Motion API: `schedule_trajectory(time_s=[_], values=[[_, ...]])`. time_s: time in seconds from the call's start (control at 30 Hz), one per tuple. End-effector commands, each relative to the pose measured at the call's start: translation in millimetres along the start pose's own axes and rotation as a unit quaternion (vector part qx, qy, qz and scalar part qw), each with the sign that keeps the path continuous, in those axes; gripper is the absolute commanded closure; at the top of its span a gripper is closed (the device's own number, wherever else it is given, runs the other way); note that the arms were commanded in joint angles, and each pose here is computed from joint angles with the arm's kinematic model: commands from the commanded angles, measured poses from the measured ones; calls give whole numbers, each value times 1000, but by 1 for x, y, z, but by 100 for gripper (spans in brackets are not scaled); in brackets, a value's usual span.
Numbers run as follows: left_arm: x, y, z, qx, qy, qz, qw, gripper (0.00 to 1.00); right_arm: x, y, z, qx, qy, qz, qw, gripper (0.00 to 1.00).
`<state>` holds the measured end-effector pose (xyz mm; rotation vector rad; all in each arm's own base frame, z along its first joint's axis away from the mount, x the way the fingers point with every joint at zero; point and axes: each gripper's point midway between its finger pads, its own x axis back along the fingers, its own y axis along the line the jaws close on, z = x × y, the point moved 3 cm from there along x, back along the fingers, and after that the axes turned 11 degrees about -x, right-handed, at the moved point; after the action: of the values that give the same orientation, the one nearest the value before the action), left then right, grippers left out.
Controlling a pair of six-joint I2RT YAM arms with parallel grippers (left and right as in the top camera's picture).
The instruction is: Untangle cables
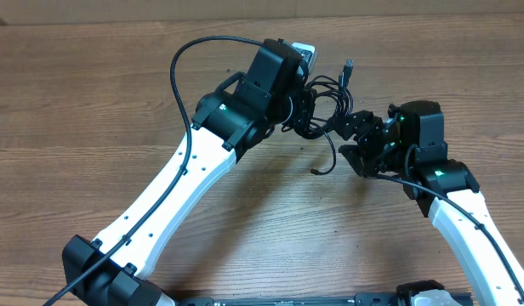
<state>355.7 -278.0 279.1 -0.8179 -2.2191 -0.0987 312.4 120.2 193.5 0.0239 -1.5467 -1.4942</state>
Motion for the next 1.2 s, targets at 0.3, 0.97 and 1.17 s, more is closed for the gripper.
schedule_trajectory(time_s=[0.3, 0.97, 1.17], values=[[10, -18, -10, -16, -17, 47, 999, 96, -3, 8, -14, -23, -38, -13, 999, 67], [10, -19, -5, -42, -6, 51, 998, 96, -10, 3, -21, -27, -47, -3, 999, 96], [11, 11, 11, -52, 32, -47, 997, 96, -4, 2, -30, -20, -52, -6, 998, 96]])
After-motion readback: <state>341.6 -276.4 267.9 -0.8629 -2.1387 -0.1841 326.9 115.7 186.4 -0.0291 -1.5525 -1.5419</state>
